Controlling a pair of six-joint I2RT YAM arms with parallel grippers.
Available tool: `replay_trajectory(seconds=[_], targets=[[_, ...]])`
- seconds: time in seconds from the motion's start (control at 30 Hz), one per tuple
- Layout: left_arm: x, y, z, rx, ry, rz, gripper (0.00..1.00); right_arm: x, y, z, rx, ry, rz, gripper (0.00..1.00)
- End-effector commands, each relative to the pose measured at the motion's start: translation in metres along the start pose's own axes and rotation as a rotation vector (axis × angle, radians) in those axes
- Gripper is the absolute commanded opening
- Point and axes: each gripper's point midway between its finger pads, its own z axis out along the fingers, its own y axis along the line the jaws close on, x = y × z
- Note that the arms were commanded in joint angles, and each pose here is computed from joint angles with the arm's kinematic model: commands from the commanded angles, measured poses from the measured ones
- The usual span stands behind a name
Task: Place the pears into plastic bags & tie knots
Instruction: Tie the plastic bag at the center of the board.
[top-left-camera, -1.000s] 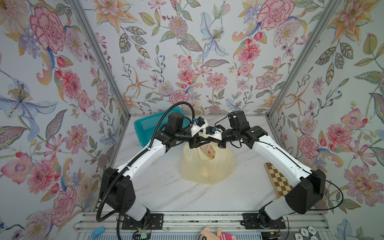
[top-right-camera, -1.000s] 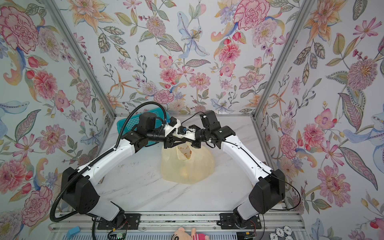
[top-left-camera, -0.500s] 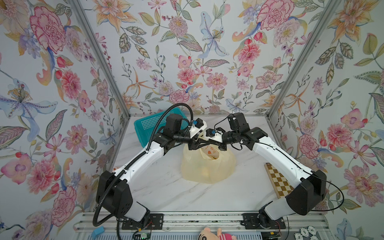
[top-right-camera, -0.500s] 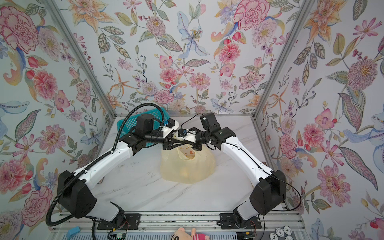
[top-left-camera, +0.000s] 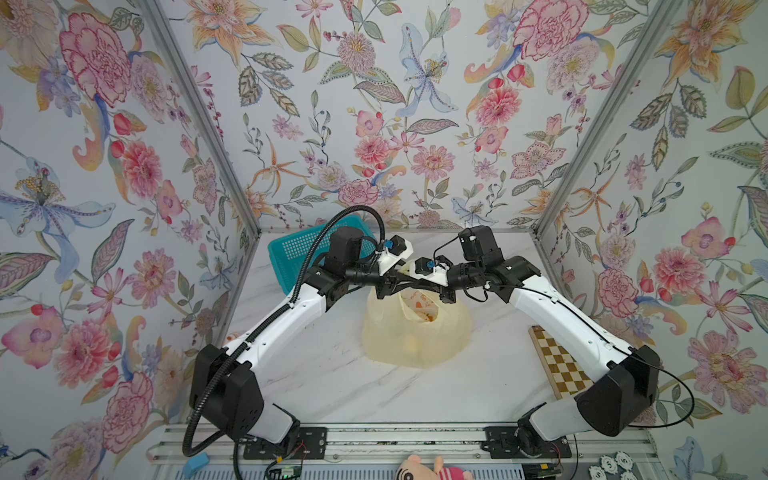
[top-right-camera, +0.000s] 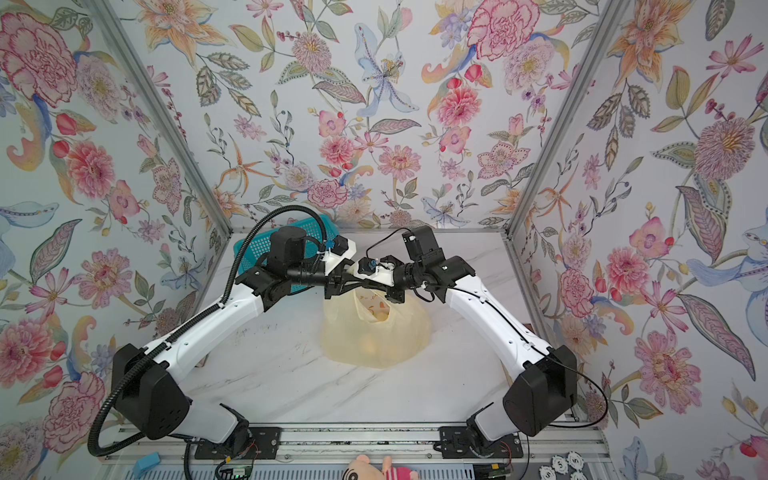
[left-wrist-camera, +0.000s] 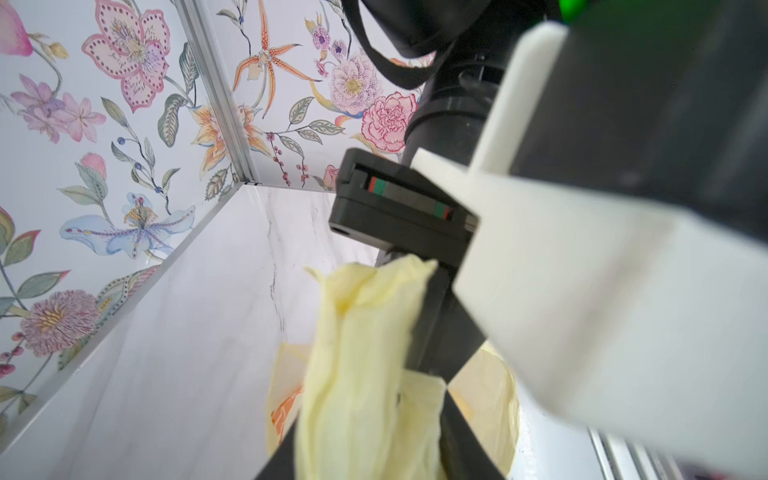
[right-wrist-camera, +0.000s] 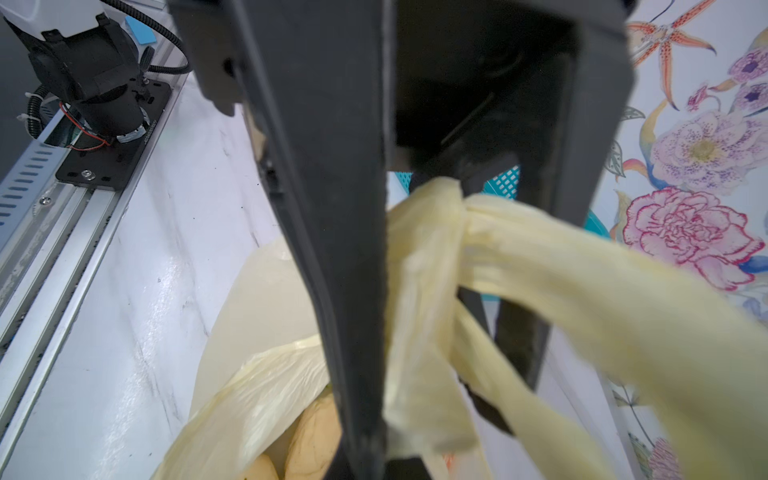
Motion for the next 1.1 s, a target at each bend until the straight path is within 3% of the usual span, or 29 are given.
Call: replay_trajectory(seconds=[0.0, 0.07, 0.13, 0.17, 0.27, 0.37, 0.47, 0.63, 0.73, 1.07], targets=[[0.007, -0.004, 0.002, 0.011, 0.014, -0.017, 0.27, -0.014, 0.008, -0.009, -0.022, -0.045, 0.018, 0.0], [0.005, -0.004, 0.002, 0.01, 0.01, -0.01, 0.17, -0.014, 0.008, -0.011, -0.016, -0.044, 0.028, 0.01], [0.002, -0.005, 0.001, 0.01, 0.002, -0.005, 0.1, -0.015, 0.009, -0.016, -0.002, -0.041, 0.05, 0.09], [0.001, -0.005, 0.0, 0.011, -0.001, -0.002, 0.07, -0.016, 0.009, -0.018, 0.006, -0.043, 0.062, 0.16], [0.0, -0.006, 0.0, 0.017, -0.009, 0.0, 0.04, -0.021, 0.006, -0.031, 0.075, -0.068, 0.129, 0.49], [-0.002, -0.009, 0.0, 0.033, -0.019, 0.007, 0.02, -0.033, -0.015, -0.053, 0.238, -0.145, 0.283, 0.64], [-0.003, -0.011, 0.0, 0.045, -0.029, 0.014, 0.01, -0.047, -0.041, -0.078, 0.346, -0.248, 0.518, 0.61], [-0.008, -0.012, -0.001, 0.052, -0.045, -0.008, 0.01, -0.079, -0.039, -0.083, 0.103, -0.427, 0.78, 0.56], [-0.011, -0.013, -0.002, 0.051, -0.053, -0.006, 0.01, -0.086, -0.031, -0.075, 0.002, -0.457, 0.842, 0.53], [-0.015, -0.01, -0.003, 0.028, -0.058, -0.008, 0.02, -0.073, -0.021, -0.057, -0.021, -0.396, 0.929, 0.3]])
